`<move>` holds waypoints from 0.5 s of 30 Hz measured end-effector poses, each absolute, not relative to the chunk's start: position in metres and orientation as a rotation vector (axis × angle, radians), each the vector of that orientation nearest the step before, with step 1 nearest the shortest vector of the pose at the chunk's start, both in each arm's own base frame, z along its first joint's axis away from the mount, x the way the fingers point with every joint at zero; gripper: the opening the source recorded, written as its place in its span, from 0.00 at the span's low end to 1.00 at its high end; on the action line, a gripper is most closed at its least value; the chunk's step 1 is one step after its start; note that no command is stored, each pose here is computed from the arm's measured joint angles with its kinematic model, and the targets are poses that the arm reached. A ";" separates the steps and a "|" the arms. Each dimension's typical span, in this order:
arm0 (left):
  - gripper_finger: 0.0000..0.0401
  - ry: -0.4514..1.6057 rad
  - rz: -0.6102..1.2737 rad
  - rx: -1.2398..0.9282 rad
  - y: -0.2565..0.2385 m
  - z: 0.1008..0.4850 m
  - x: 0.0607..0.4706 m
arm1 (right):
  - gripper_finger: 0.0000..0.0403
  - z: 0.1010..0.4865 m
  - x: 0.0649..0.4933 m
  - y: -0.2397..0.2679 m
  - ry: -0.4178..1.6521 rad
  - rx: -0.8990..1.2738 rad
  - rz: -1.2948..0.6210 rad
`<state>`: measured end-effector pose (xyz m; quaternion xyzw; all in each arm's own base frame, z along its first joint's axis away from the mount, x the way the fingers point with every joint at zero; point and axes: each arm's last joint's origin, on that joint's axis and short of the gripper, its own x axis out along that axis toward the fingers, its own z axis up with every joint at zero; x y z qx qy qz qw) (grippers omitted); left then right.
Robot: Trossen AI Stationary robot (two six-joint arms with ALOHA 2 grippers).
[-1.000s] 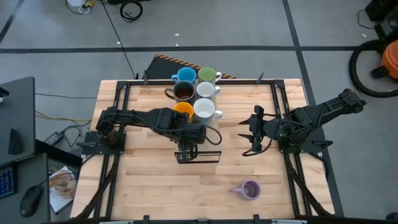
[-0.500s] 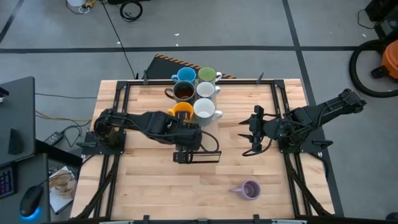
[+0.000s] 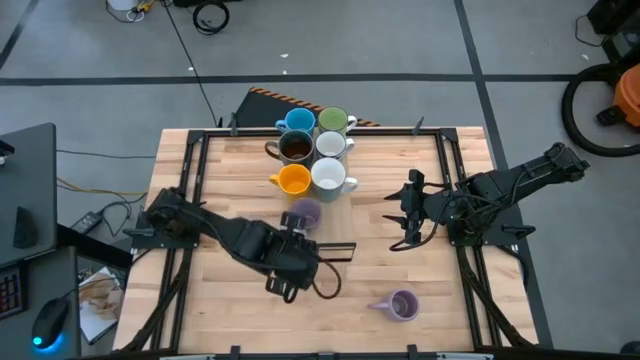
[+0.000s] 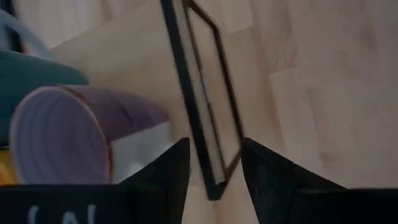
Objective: Place coffee mugs
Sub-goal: Put the violet mug on the shelf
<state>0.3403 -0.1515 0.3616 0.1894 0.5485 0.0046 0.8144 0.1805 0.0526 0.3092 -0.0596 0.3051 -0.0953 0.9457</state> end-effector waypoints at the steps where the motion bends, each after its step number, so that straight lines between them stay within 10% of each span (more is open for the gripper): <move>1: 0.37 1.166 0.016 0.427 -0.155 0.360 0.339 | 0.56 0.309 0.180 0.053 0.622 -0.123 -0.194; 15: 0.36 1.270 0.143 0.364 -0.150 0.328 0.339 | 0.56 0.310 0.181 0.053 0.610 -0.133 -0.187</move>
